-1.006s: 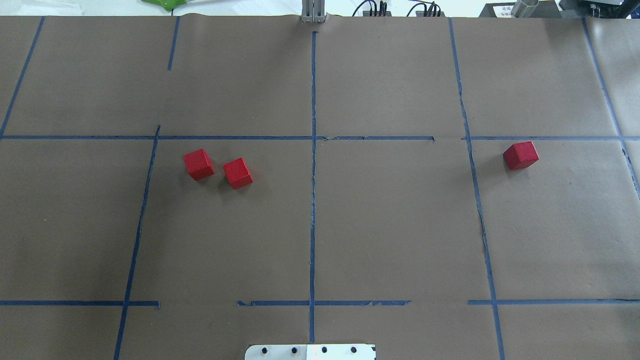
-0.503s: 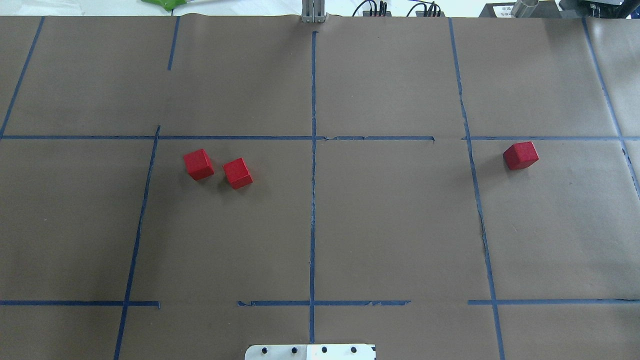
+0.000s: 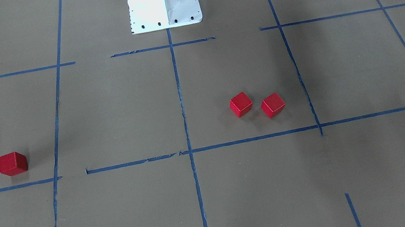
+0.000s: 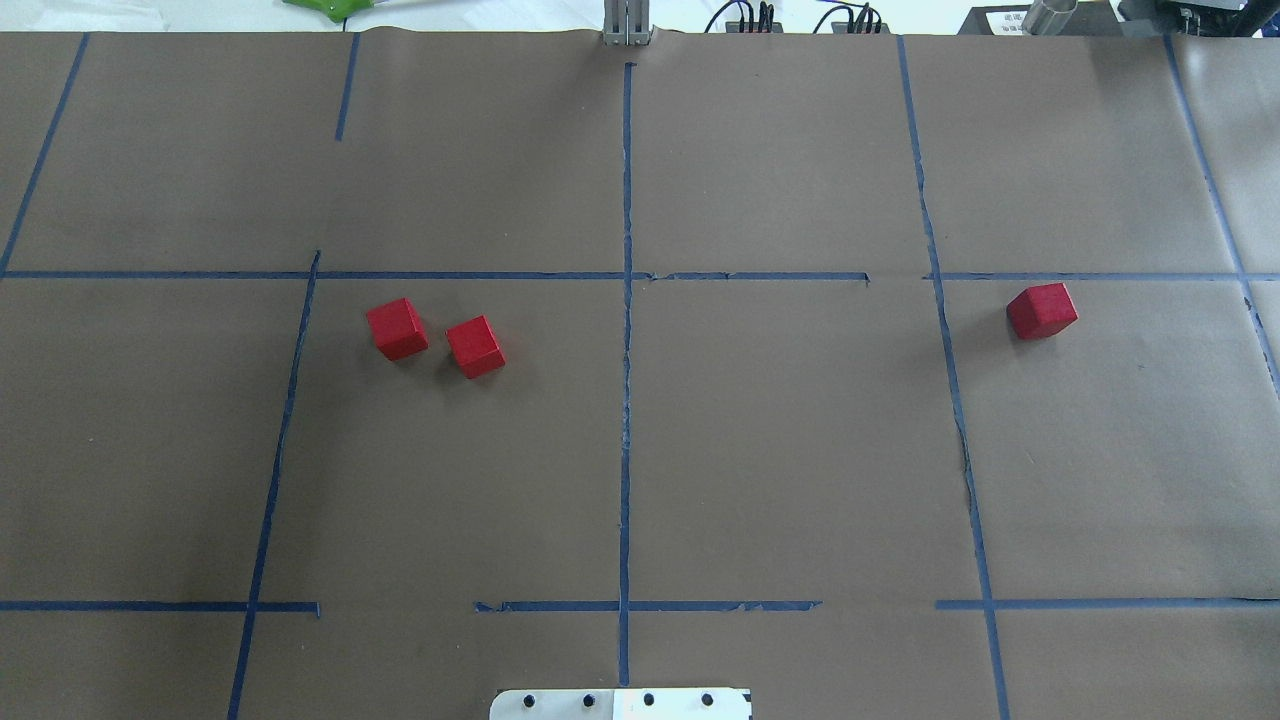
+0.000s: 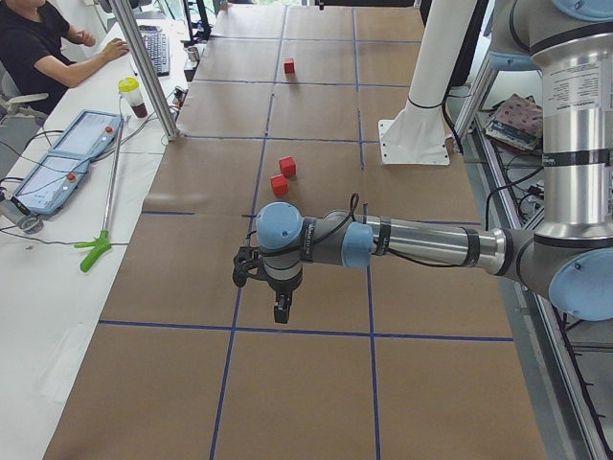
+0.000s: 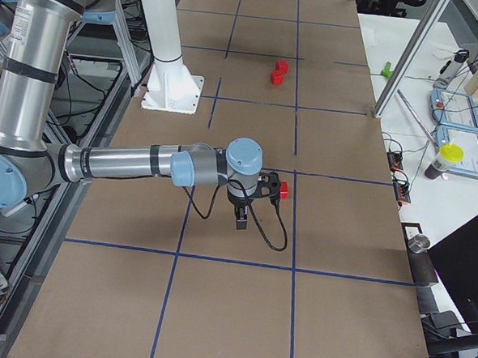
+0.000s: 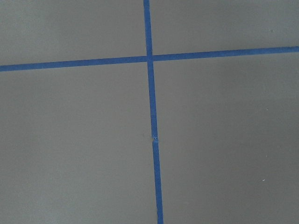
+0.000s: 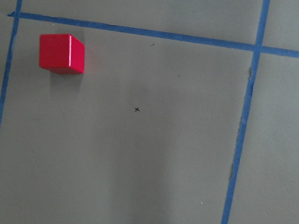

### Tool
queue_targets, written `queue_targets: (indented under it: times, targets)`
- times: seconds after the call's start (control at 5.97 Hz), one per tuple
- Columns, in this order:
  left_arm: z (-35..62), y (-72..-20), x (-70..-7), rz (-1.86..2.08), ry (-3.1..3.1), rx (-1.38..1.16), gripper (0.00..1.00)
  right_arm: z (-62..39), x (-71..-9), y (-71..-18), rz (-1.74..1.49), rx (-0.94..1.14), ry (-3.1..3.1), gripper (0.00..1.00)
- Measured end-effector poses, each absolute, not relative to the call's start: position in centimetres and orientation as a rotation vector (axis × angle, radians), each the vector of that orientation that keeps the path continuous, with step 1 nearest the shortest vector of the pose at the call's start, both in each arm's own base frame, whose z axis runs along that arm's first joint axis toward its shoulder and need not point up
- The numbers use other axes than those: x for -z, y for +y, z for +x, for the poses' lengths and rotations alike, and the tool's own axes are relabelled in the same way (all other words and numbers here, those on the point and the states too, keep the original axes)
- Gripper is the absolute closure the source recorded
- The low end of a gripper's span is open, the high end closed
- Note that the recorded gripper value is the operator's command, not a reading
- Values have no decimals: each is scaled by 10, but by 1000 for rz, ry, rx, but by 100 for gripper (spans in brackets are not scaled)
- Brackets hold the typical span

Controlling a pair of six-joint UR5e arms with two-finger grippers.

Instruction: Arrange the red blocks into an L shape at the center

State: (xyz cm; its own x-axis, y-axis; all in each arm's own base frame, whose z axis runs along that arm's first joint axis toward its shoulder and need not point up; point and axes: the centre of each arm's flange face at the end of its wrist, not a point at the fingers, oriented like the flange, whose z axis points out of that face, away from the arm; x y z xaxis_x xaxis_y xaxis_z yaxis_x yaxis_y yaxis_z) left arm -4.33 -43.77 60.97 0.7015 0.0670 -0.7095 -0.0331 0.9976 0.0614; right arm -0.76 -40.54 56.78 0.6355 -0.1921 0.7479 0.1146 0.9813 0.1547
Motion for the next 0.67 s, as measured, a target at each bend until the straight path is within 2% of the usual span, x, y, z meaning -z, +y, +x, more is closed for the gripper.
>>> queue_targets:
  times: [0.67]
  targets:
    - [-43, -438, -611, 44, 791, -57, 0, -134, -496, -476, 111, 267, -850, 0]
